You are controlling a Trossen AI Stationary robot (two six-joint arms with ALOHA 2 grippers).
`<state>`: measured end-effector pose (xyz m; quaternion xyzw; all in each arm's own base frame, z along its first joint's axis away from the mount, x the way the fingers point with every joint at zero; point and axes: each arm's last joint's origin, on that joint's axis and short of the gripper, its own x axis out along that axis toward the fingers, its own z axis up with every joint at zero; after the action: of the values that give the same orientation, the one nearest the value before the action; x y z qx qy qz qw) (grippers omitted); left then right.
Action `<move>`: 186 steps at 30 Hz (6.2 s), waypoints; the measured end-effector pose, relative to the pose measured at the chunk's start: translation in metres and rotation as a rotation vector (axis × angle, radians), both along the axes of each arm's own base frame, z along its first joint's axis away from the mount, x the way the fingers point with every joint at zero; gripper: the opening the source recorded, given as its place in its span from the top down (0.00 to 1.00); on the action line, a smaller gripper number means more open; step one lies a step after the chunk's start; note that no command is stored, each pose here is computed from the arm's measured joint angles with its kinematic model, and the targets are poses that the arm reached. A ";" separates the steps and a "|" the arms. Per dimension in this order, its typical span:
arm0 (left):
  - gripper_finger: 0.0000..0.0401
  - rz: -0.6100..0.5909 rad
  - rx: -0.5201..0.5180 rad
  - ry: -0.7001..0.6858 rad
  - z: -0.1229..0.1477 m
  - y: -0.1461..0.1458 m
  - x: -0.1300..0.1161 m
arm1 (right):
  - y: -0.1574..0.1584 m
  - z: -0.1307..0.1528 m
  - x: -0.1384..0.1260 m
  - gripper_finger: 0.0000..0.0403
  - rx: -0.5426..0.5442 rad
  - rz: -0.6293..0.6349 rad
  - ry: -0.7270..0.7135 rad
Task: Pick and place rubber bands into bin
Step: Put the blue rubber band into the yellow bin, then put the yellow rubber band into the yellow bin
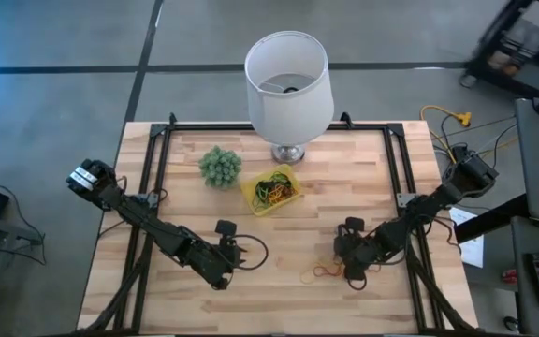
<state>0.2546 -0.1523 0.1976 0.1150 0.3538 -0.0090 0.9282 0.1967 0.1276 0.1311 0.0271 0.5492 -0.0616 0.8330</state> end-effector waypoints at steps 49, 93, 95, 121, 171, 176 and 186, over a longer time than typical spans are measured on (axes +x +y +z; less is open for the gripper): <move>0.74 -0.001 -0.002 -0.002 0.000 0.000 0.000 | -0.053 0.128 0.106 0.98 -0.704 0.089 -0.388; 0.74 -0.001 -0.004 -0.001 0.000 0.000 0.000 | -0.171 0.080 0.163 0.74 -0.322 0.049 -0.400; 0.74 -0.002 -0.005 -0.001 0.000 0.000 0.000 | -0.171 0.082 0.162 0.71 -0.302 0.041 -0.350; 0.74 -0.296 0.142 -0.247 0.011 -0.014 0.045 | -0.025 0.133 0.076 0.78 -0.066 0.216 -0.175; 0.74 -0.418 0.123 -0.168 -0.007 -0.008 0.115 | 0.026 -0.003 -0.019 0.83 0.202 -0.013 -0.158; 0.74 -0.417 0.124 -0.168 -0.008 -0.007 0.115 | 0.028 -0.010 -0.017 0.82 0.180 -0.013 -0.139; 0.74 -0.413 0.126 -0.168 -0.008 -0.007 0.115 | 0.029 -0.015 -0.014 0.85 0.149 -0.025 -0.143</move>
<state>0.3701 -0.1593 0.1901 0.2431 0.2442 -0.1670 0.9238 0.1824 0.1567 0.1157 0.1002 0.4912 -0.0291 0.8648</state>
